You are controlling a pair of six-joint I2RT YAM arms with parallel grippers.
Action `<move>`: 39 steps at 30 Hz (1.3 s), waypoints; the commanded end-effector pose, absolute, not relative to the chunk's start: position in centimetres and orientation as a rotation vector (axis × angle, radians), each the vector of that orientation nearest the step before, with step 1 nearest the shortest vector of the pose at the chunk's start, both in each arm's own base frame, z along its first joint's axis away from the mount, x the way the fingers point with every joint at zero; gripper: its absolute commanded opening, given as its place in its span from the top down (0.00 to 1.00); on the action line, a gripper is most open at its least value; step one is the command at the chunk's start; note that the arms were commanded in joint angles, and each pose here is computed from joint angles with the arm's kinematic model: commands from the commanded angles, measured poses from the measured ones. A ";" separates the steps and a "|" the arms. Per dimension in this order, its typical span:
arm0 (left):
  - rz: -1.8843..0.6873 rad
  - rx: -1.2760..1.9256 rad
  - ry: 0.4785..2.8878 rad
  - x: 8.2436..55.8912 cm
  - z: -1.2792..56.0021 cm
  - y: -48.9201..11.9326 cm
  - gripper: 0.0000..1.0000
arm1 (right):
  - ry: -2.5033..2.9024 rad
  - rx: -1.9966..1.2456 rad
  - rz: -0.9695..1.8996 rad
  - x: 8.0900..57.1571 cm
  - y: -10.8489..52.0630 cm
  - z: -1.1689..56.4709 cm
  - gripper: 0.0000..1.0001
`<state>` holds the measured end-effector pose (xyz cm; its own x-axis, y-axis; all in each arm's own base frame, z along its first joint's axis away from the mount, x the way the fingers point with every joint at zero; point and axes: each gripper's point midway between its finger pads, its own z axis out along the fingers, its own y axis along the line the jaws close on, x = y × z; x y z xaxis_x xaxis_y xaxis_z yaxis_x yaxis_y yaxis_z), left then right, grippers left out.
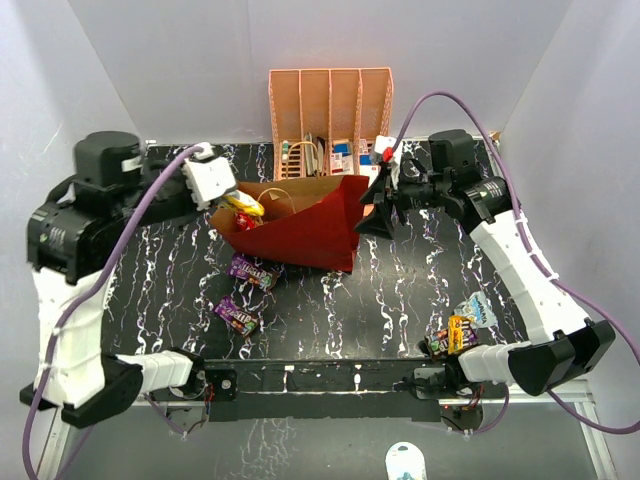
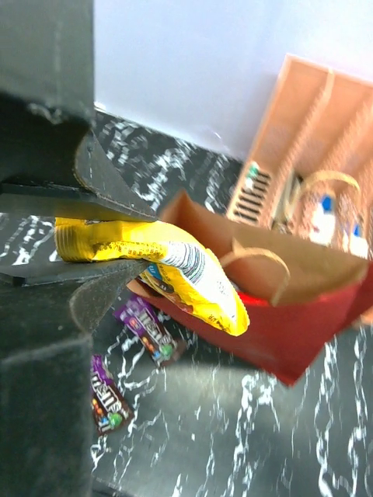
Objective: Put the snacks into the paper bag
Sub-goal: Place the snack in the paper bag.
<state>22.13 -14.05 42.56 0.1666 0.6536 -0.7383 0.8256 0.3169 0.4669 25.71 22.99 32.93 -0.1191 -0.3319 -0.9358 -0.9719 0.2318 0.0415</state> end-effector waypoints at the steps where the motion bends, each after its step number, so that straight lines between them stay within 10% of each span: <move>1: -0.023 1.157 1.680 23.5 44.1 -9.8 1.00 | 1.563 -1.206 0.898 26.0 22.6 34.7 0.27; 39: -0.588 1.081 2.045 32.4 30.0 -19.4 0.94 | 1.579 -1.152 0.890 25.7 21.1 33.8 0.25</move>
